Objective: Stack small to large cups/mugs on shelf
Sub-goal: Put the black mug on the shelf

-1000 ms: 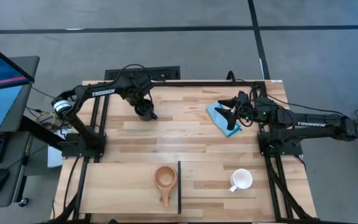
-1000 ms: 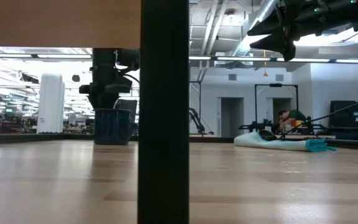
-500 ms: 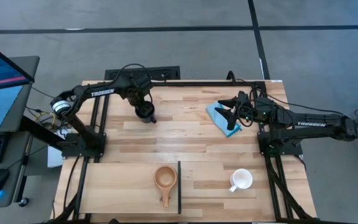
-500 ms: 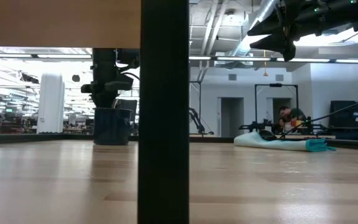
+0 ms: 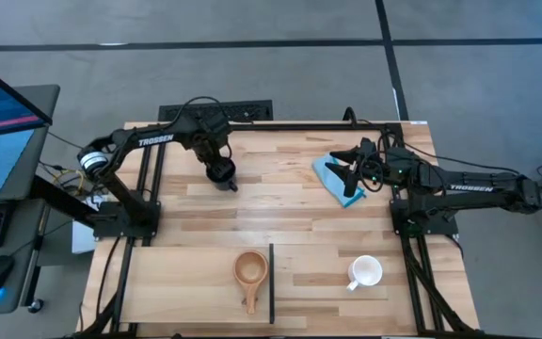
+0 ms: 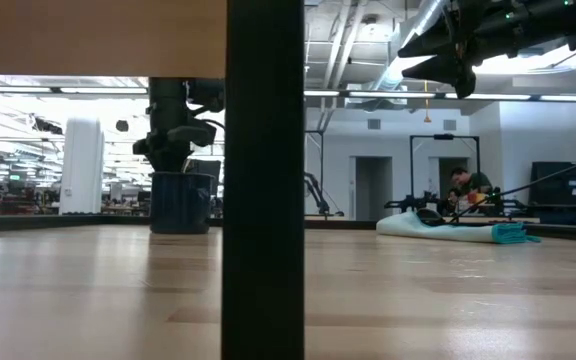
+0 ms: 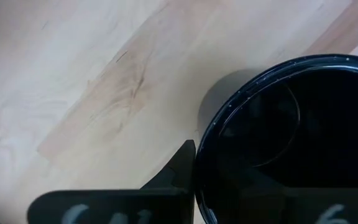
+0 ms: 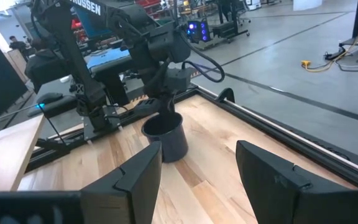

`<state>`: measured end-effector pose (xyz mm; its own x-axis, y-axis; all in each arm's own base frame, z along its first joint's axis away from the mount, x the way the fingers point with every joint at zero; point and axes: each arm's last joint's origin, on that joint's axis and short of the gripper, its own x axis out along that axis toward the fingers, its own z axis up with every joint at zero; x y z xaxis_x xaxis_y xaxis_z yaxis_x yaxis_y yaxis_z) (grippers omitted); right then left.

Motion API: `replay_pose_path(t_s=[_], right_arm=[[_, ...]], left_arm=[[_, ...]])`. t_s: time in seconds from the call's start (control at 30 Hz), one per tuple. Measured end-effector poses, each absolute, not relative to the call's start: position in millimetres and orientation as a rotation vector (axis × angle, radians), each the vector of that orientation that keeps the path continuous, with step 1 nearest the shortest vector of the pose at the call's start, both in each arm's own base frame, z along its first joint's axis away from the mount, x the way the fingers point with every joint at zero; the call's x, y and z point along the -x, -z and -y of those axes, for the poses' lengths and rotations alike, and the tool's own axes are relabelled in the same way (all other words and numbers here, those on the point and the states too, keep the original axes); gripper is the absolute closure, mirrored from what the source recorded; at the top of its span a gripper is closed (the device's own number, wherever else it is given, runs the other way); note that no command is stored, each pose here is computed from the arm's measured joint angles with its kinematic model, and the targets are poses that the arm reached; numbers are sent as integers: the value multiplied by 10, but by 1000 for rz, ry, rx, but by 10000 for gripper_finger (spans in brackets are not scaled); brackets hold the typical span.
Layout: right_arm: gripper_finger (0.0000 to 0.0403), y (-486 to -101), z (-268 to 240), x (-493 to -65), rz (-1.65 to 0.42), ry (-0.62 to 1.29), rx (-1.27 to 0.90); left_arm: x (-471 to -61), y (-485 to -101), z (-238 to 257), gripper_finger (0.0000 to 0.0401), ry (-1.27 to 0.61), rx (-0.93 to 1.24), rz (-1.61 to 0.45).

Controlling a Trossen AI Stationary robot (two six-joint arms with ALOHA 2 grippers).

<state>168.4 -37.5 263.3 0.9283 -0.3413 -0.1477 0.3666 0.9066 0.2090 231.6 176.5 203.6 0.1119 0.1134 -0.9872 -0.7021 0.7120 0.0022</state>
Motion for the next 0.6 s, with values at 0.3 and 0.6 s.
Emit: replay_pose_path(t_s=[0.3,0.6], right_arm=[[175,-2632,376,-1685,-109,367,-236],[175,-2621,423,-1672,-118,397,-238]], left_arm=[[-2322,-2119,-1762,392,-611,545,-1342],[-2353,-2592,-1789,395,-571,508,-1383]])
